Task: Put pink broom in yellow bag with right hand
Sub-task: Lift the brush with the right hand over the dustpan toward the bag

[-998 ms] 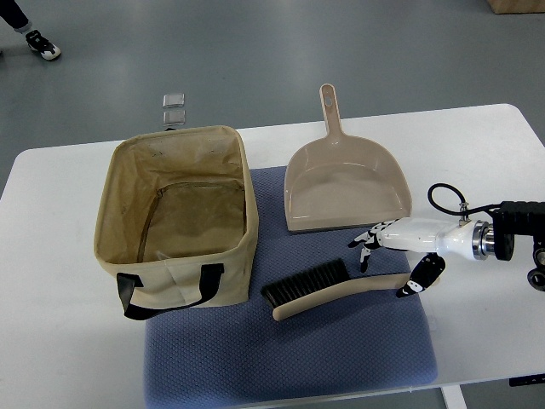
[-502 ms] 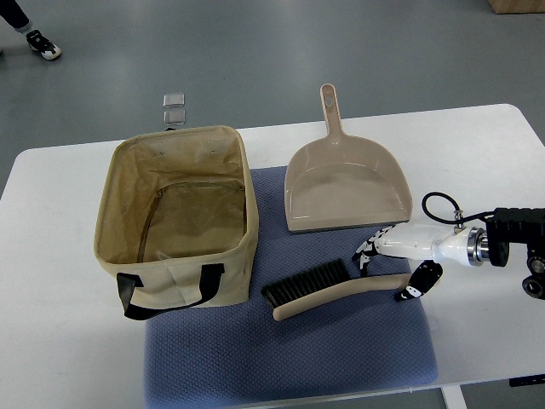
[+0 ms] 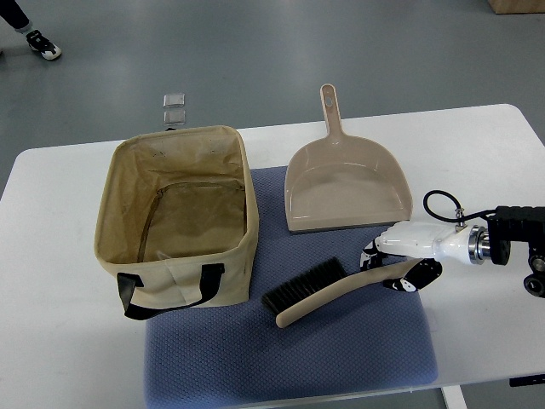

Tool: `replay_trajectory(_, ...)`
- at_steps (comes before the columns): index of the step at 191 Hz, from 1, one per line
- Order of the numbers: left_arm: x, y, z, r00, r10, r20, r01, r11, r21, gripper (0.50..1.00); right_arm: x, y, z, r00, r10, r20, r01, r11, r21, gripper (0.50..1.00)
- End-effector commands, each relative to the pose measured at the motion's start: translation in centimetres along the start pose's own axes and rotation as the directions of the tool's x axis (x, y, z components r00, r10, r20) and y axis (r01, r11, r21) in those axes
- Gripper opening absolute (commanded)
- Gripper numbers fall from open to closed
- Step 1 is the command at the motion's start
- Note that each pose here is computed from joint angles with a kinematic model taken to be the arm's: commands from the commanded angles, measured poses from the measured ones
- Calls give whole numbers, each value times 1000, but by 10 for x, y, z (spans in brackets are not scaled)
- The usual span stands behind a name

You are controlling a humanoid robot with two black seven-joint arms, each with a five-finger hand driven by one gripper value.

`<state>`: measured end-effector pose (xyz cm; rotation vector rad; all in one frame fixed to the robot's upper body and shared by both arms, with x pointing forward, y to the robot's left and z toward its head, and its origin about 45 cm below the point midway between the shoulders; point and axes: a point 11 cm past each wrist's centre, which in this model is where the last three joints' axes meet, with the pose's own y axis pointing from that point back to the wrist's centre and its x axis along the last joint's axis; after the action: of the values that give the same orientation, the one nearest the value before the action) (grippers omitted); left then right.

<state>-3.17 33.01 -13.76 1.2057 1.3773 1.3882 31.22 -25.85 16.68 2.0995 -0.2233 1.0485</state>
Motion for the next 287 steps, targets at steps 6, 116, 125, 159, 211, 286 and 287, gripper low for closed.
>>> replay_trajectory(6,0,0,0,1000,0,-1,0,1000,0,1000,3,2,1,1000,7,-1,-7,1000,-2,500)
replay_trajectory(116,0,0,0,1000,-1,-1,1,1000,0,1000,41,24,5,993,113,-12,-113,993,38,500)
replay_trajectory(125,-1,0,0,1000,-1,-1,1,1000,0,1000,43,27,6,993,120,-15,-119,992,38,500)
replay_trajectory(159,0,0,0,1000,0,-1,0,1000,0,1000,57,39,11,988,150,-23,-149,988,30,500)
replay_trajectory(211,0,0,0,1000,0,-1,0,1000,0,1000,104,66,19,975,220,30,-220,976,-10,500)
replay_trajectory(286,0,0,0,1000,0,1,0,1000,0,1000,190,110,33,953,302,-28,-304,948,-95,500)
replay_trajectory(287,0,0,0,1000,0,1,0,1000,0,1000,190,110,33,953,302,-28,-304,948,-95,500)
